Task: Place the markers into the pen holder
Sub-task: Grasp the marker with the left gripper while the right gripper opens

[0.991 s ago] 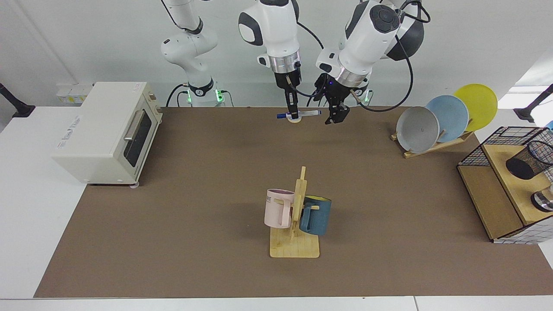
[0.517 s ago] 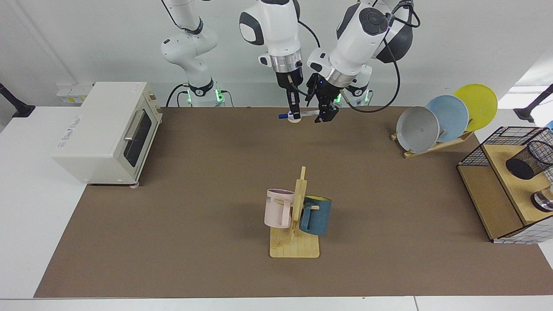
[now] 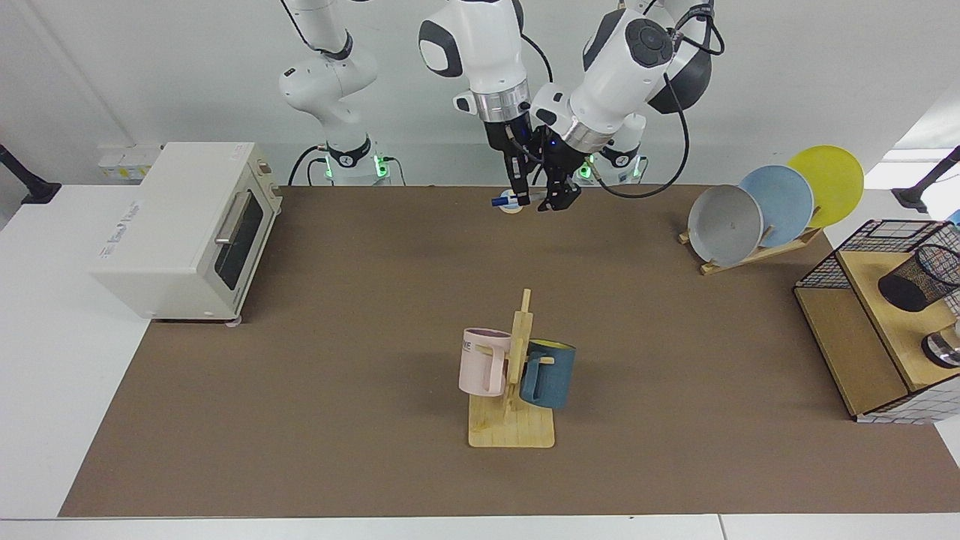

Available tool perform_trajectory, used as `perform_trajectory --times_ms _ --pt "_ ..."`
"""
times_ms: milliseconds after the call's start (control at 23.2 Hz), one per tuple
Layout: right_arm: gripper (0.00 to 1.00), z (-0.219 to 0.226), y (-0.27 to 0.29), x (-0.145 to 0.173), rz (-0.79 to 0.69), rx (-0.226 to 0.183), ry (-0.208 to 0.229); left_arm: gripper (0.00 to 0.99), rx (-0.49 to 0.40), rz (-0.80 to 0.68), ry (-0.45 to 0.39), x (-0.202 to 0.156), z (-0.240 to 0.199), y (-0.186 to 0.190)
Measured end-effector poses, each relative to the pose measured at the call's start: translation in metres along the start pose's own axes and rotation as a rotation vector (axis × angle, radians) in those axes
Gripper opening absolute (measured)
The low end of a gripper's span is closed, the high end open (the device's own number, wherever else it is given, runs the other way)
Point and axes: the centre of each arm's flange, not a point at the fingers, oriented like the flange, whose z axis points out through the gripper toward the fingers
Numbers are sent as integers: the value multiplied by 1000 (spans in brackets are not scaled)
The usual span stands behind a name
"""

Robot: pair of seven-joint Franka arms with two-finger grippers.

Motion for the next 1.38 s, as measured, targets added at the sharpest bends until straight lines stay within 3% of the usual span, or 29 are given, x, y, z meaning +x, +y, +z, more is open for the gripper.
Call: perform_trajectory --times_ms 819,905,991,1077,1379 --pt "176 11 5 -6 -23 -13 6 678 2 -9 4 -4 -4 -1" --pt "176 12 6 -8 -29 -14 5 599 7 -12 9 -5 -5 -2" --pt "176 12 7 -9 -31 -15 5 590 7 -12 8 -5 -5 -2" --pt "176 12 9 -10 -34 -18 7 476 14 -13 9 -6 -6 -4" --pt "176 12 10 -11 -37 -19 6 379 19 -13 11 -7 -8 -6"
